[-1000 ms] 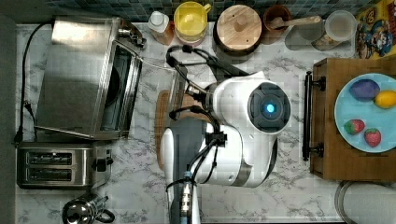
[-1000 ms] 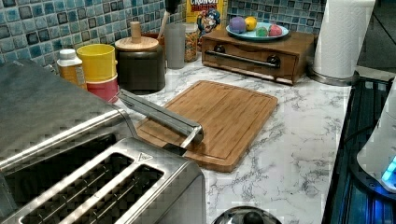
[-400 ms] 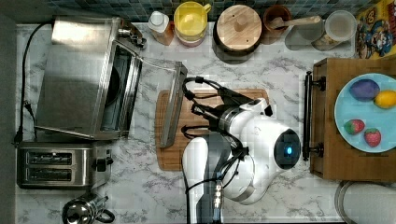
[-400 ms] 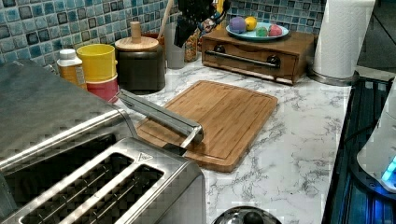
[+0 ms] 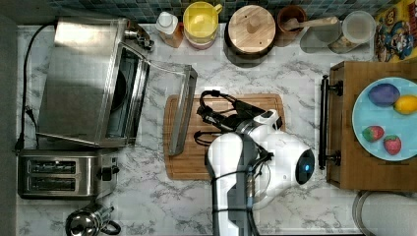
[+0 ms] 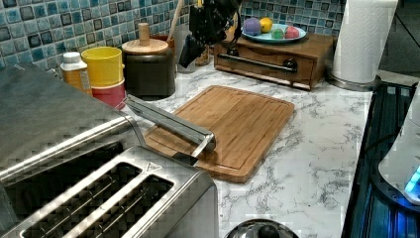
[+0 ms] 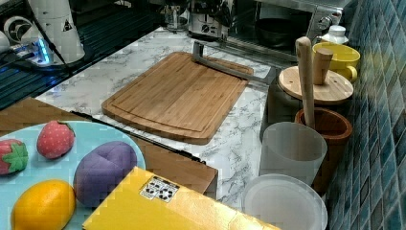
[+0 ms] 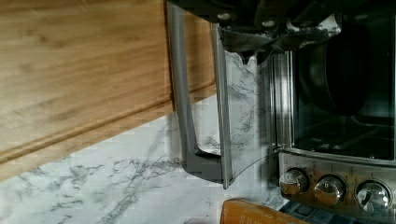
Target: Close the oven.
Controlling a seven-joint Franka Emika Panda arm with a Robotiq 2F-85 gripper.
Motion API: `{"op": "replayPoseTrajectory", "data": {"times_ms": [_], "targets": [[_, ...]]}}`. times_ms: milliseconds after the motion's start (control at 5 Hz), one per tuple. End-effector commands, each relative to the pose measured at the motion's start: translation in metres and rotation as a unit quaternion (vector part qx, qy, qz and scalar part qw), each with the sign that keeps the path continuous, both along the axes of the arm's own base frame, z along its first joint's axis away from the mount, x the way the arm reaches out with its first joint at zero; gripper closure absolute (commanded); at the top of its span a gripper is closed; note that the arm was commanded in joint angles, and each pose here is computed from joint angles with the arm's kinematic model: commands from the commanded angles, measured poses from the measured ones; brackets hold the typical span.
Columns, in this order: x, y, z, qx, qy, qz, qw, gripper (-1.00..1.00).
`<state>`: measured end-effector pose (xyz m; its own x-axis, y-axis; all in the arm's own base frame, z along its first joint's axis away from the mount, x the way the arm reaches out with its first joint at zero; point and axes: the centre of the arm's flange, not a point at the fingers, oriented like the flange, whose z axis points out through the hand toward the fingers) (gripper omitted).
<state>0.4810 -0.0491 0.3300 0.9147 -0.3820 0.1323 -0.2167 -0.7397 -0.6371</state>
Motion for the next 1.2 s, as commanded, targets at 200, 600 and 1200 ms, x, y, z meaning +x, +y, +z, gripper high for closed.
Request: {"op": "replayPoseTrajectory", "data": {"times_ms": [200, 600, 1200], "targets": [[0.019, -0.013, -0.044, 0.014, -0.075, 0.034, 0.996, 1.00], [0.032, 0.032, -0.045, 0.038, -0.090, 0.060, 0.993, 1.00], [0.057, 0.081, -0.076, 0.025, -0.066, 0.082, 0.994, 1.00]]}}
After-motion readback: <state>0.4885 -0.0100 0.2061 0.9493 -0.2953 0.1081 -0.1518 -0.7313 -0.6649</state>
